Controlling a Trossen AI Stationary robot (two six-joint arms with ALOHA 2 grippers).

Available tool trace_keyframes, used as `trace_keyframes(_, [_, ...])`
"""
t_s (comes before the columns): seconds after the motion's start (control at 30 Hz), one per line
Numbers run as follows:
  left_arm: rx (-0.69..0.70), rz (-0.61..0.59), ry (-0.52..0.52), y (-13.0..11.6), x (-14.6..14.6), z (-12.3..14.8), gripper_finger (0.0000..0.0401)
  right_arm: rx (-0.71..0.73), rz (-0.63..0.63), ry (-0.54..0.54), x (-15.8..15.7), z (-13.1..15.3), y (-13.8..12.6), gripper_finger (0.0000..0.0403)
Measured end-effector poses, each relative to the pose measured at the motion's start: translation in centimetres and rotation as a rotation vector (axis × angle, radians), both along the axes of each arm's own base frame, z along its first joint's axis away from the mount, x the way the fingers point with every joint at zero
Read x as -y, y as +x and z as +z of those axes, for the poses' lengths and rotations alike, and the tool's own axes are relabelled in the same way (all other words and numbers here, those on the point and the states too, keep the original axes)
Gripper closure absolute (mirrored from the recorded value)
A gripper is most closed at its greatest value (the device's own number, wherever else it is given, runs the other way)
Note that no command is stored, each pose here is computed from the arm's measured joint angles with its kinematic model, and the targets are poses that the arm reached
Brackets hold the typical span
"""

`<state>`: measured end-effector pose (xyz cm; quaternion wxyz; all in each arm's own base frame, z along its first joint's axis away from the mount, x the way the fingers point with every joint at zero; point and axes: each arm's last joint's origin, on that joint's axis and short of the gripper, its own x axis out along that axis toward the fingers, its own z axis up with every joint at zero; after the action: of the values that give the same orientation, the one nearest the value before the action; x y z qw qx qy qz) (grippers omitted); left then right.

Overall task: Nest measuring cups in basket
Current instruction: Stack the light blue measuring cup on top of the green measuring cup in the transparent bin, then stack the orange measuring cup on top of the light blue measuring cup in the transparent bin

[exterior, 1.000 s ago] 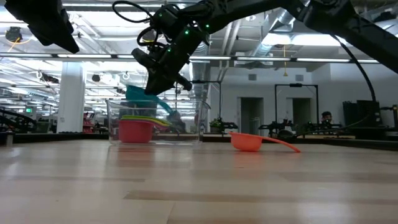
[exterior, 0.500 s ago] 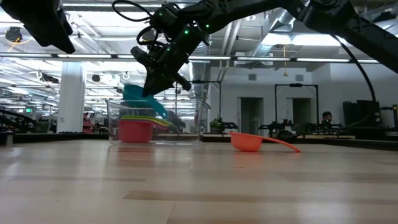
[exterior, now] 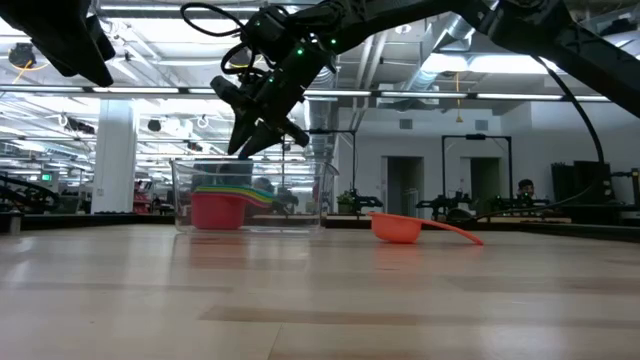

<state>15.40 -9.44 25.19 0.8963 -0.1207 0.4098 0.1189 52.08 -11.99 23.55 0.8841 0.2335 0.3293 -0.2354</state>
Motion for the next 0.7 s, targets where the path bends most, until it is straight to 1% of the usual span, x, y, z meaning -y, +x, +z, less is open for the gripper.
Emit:
trace_keyframes(0.27, [-0.002, -0.002, -0.003, 0.0, 0.0, 0.0, 0.0401, 0.001, 0.002, 0.001, 0.0, 0.0, 0.0, 0.0265])
trace_keyframes(0.37, [-0.003, -0.002, -0.005, 0.0, 0.0, 0.0, 0.0401, 0.003, 0.048, 0.038, -0.2, 0.2, -0.1, 0.0269])
trace_keyframes(0.43, [-0.003, 0.003, -0.010, 0.0, 0.0, 0.0, 0.0401, -0.005, 0.106, 0.059, -0.6, 1.2, -0.6, 0.0274])
trace_keyframes(0.47, [-0.003, 0.006, -0.015, 0.0, 0.0, 0.0, 0.0401, -0.003, 0.139, 0.059, -0.8, 2.2, -1.1, 0.0276])
trace_keyframes(0.57, [-0.003, 0.009, -0.017, 0.0, 0.0, 0.0, 0.0401, -0.072, 0.213, 0.044, -2.2, 4.9, -2.9, 0.0283])
trace_keyframes(0.7, [0.002, 0.010, -0.003, 0.0, 0.0, 0.0, 0.0401, -0.218, 0.260, 0.045, -4.3, 6.6, -5.4, 0.0287])
